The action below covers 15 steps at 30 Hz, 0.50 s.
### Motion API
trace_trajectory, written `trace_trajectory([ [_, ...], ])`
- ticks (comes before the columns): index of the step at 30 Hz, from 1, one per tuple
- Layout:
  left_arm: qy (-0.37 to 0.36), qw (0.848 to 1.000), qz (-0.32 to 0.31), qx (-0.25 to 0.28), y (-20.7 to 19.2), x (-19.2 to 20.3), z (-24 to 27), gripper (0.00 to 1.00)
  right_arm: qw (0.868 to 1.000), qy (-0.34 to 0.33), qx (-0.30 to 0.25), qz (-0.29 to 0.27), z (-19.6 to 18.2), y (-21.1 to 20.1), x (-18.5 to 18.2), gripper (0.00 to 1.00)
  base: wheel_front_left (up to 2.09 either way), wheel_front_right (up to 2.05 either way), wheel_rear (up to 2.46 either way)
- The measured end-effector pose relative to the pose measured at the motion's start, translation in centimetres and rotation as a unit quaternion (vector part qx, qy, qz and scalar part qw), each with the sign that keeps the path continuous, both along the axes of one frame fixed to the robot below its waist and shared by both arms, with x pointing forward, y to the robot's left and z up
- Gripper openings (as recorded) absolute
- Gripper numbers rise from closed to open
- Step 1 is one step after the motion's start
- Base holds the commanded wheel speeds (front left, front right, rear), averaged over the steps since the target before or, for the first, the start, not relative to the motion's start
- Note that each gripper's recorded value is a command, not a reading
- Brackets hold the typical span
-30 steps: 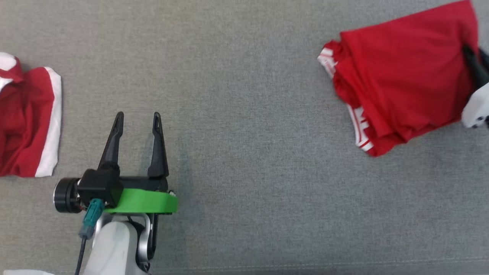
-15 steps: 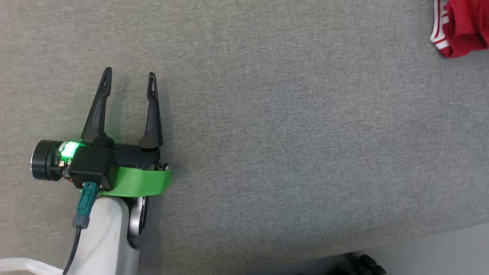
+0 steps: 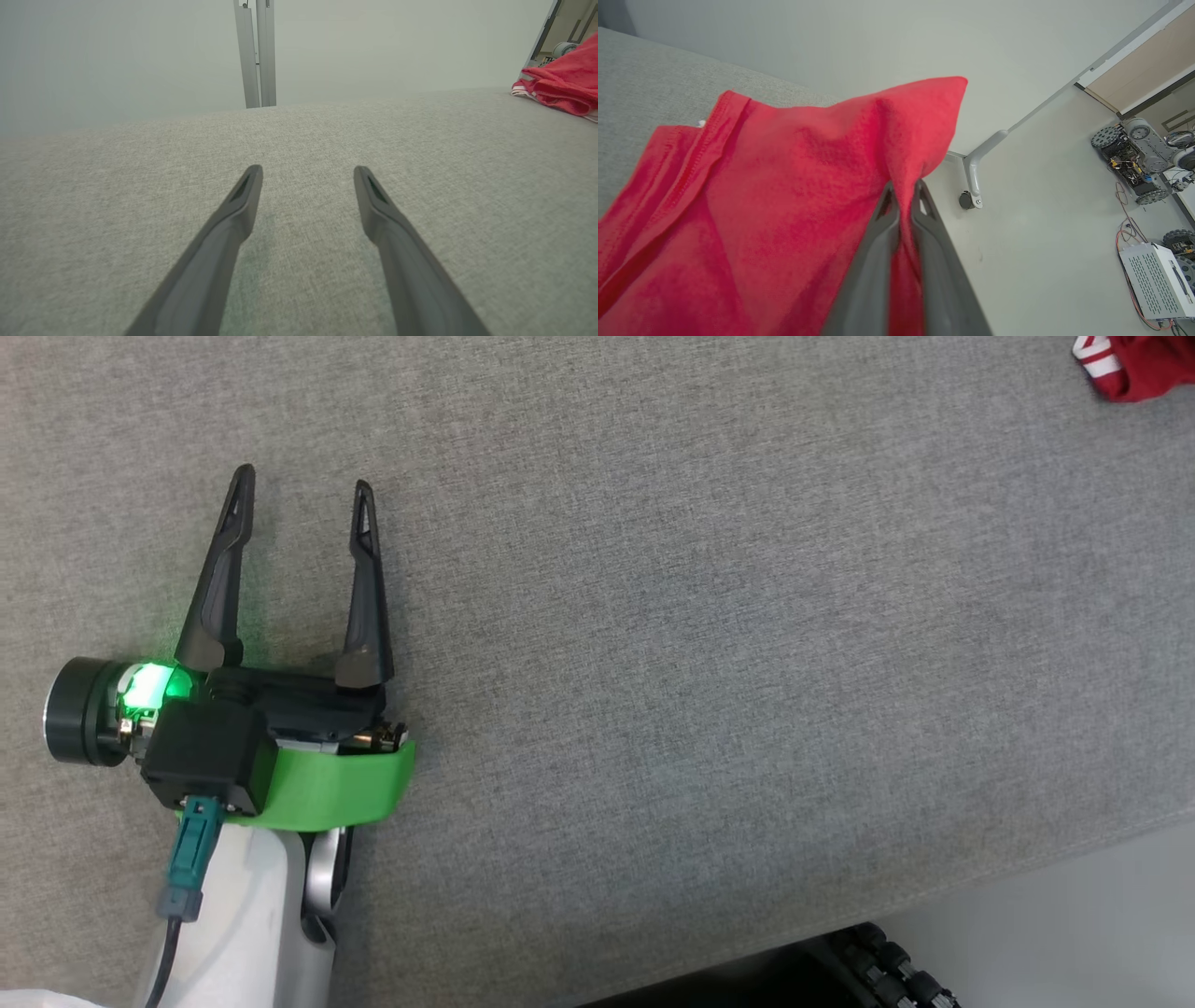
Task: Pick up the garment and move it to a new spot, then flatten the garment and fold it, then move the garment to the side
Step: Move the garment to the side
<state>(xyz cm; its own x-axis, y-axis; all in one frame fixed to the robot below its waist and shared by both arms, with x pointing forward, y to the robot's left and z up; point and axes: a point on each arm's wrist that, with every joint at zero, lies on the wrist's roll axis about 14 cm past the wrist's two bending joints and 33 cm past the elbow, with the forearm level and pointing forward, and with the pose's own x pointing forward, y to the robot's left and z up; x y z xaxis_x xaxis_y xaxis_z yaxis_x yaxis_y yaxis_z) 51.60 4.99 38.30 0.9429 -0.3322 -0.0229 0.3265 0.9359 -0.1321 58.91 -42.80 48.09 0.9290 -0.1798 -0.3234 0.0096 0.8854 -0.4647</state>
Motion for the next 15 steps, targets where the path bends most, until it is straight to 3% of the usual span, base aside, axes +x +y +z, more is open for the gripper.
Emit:
trace_trajectory([
  [2,-0.001,1.000,0.003,0.002,0.3,0.0,0.1,1.00,1.000,-0.002,-0.003,0.002,0.2,0.2,0.7,0.00,0.00,0.00,0.00],
  [3,0.000,1.000,0.006,0.002,0.4,0.0,0.1,1.00,1.000,-0.002,-0.003,0.000,0.3,0.1,0.9,0.12,0.00,0.00,0.00],
  [4,0.001,1.000,0.009,0.001,0.6,-0.1,0.1,1.00,1.000,-0.002,-0.004,-0.003,0.3,0.0,1.1,1.00,0.00,0.00,0.00],
  [7,0.001,1.000,0.016,0.001,0.9,-0.2,0.3,1.00,1.000,0.003,-0.009,-0.006,0.3,-0.2,1.3,1.00,0.00,0.00,0.00],
  [15,0.010,0.999,0.040,0.005,2.5,-1.1,1.1,1.00,0.998,-0.061,-0.006,0.033,3.5,1.9,2.1,1.00,0.00,0.00,0.00],
])
